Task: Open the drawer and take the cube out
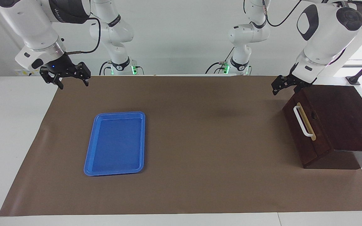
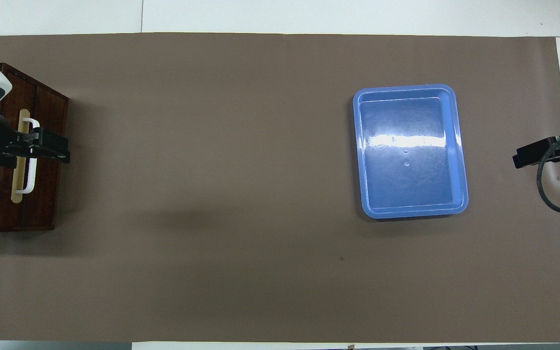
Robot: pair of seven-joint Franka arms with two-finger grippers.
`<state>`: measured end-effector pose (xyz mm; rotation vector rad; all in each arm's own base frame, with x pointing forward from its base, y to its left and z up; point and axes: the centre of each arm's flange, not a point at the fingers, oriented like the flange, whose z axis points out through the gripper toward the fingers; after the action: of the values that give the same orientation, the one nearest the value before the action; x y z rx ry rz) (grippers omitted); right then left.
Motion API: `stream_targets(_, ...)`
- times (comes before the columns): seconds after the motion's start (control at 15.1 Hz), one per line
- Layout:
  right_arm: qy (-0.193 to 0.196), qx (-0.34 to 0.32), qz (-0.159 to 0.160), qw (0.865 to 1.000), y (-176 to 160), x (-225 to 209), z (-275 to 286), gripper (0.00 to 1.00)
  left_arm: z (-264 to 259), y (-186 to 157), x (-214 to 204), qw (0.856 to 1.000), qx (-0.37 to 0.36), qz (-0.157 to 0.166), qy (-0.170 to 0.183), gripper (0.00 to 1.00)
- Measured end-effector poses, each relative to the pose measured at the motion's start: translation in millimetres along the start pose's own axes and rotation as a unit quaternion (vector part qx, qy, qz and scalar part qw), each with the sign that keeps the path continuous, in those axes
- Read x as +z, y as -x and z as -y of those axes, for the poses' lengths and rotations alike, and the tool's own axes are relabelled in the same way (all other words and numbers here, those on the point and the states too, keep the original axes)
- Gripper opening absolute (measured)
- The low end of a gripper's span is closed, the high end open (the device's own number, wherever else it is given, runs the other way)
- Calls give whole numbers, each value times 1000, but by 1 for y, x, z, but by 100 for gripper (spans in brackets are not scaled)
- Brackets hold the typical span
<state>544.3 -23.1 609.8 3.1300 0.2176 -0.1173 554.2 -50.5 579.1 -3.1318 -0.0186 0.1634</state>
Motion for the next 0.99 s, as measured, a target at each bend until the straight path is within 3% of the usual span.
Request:
stream_targets(0.4, 0, 0, 0, 1000, 0, 0, 0, 100, 0, -1, -1, 1000, 0, -3, 0, 100)
stream_targets(0.6, 0, 0, 0, 1000, 0, 0, 0, 100, -1, -6, -2, 1000, 2, -26, -2, 100)
stream_targets(0.79, 0, 0, 0, 1000, 0, 0, 0, 100, -4, -17, 13, 997, 26, -57, -55, 100)
stream_targets(0.99, 0, 0, 0, 1000, 0, 0, 0, 100, -22, -31, 53, 989, 66, -82, -107, 100)
